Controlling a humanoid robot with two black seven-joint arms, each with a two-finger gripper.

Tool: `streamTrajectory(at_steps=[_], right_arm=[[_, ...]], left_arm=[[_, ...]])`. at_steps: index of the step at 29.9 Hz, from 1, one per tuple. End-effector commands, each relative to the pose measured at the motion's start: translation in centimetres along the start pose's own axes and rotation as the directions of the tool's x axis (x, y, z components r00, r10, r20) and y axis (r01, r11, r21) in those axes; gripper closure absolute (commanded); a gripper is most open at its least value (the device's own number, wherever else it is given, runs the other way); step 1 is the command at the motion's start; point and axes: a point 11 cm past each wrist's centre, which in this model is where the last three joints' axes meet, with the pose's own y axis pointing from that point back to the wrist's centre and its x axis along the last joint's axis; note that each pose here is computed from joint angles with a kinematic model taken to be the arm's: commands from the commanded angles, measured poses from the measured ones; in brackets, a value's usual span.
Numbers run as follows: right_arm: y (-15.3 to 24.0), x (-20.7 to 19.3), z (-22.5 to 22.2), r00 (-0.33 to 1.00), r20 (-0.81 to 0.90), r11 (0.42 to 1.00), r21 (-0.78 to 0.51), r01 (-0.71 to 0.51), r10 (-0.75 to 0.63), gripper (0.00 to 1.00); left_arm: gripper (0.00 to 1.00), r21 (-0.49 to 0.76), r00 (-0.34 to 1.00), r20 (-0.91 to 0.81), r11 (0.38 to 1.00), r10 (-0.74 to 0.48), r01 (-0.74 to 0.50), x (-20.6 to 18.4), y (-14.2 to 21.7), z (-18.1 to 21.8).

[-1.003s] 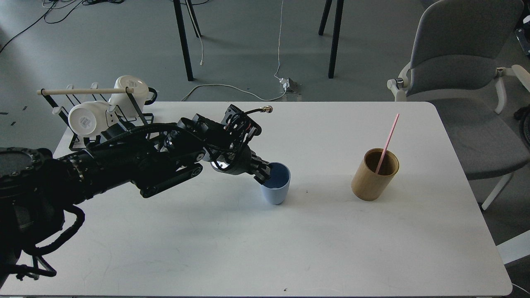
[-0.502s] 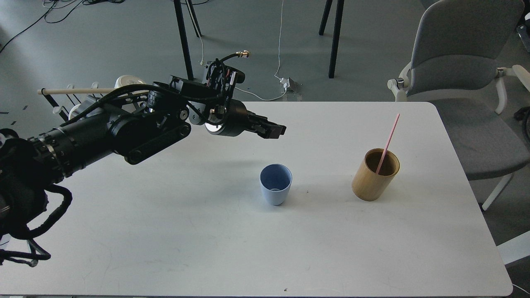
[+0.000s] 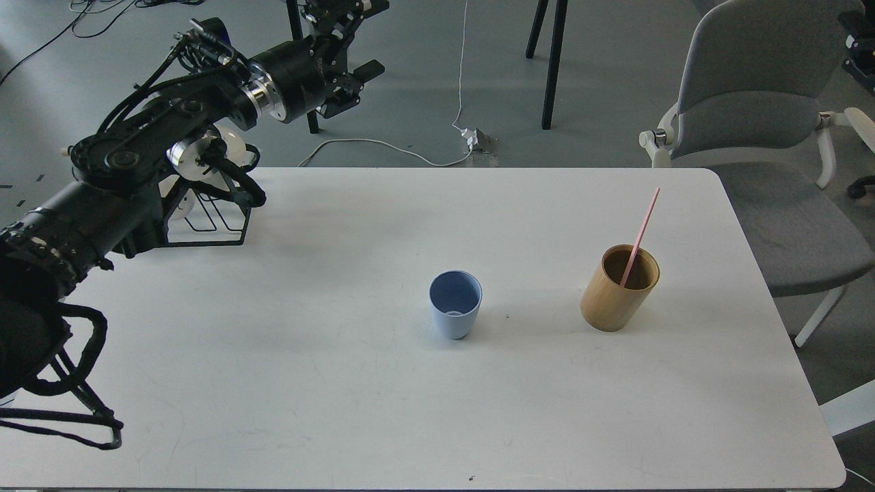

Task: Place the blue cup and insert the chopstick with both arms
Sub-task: 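Release the blue cup and raise the left arm away, then reach the right gripper to the red straw in the tan cup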

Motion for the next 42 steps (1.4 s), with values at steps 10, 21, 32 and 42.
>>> streamTrajectory(at_steps=[10, 21, 32, 42], right_arm=[[0.9, -10.2, 2.1, 0.766, -0.52, 0.926, -0.241, 0.292, -0.377, 0.0], [4.6, -15.9, 11.6, 0.417, -0.654, 0.775, -0.505, 0.38, -0.631, 0.09], [4.7, -17.2, 16.6, 0.374, -0.653, 0.752, -0.559, 0.349, -0.659, 0.34], [4.4, -18.5, 17.7, 0.287, -0.676, 0.731, -0.583, 0.355, -0.679, 0.77]], left_arm=[[0.01, -0.173, 0.894, -0.315, 0.907, 0.319, -0.385, 9.6, 5.3, 2.0], [0.01, -0.144, 0.777, -0.511, 0.854, 0.368, -0.499, 10.6, 7.7, -2.5], [0.01, -0.149, 0.771, -0.516, 0.848, 0.373, -0.509, 10.9, 8.0, -2.3], [0.01, -0.151, 0.772, -0.514, 0.847, 0.373, -0.51, 11.0, 8.0, -2.1]])
